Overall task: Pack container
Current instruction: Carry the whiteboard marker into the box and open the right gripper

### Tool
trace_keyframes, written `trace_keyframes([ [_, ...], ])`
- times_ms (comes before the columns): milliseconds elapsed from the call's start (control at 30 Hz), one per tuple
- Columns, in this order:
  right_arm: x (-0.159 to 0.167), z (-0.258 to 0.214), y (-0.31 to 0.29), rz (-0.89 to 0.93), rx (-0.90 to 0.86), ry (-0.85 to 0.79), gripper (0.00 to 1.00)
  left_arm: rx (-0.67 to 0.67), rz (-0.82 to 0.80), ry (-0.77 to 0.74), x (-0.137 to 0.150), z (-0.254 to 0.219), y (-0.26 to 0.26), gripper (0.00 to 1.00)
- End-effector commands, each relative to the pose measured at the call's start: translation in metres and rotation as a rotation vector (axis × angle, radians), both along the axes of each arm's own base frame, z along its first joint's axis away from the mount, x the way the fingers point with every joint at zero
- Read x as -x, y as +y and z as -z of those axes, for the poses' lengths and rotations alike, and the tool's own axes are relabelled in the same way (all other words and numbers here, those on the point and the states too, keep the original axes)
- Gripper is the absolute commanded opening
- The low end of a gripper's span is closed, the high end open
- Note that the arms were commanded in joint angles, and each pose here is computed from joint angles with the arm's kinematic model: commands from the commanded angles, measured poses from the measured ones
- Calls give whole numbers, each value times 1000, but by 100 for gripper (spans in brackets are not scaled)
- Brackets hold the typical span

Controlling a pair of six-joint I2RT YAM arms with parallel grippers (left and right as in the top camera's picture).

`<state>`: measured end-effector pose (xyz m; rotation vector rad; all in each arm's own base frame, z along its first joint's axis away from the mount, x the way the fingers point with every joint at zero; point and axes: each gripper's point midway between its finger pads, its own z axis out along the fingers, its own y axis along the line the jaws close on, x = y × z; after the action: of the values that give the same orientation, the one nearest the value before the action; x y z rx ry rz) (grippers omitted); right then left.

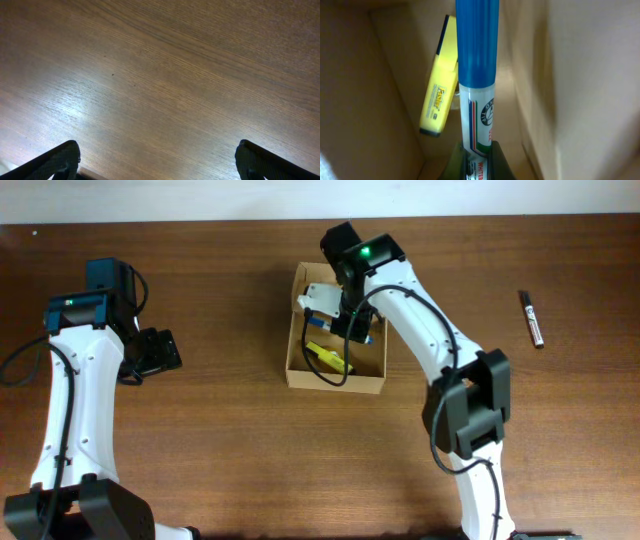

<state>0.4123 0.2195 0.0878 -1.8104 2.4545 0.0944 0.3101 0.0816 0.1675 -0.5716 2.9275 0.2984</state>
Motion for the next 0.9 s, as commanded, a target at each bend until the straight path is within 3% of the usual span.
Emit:
trace_keyframes([
  [0, 5, 24, 6, -9, -5, 62, 4, 1, 11, -23, 2, -7, 0, 100],
  [200, 3, 45, 7, 48, 3, 91, 4, 1, 11, -23, 2, -7, 0, 100],
  [233, 2, 45, 8, 60, 2, 88, 6, 1, 11, -23, 2, -7, 0, 100],
  [300, 1, 45, 7, 76, 5, 86, 30, 1, 11, -23, 2, -7, 0, 100],
  [500, -7, 35, -5, 179, 86, 17, 34, 1, 11, -23, 2, -7, 0, 100],
  [700, -8, -29, 3, 196, 17, -110, 41, 1, 11, -23, 2, -7, 0, 100],
  [867, -9, -117, -11, 321, -61, -305, 42, 1, 11, -23, 2, -7, 0, 100],
])
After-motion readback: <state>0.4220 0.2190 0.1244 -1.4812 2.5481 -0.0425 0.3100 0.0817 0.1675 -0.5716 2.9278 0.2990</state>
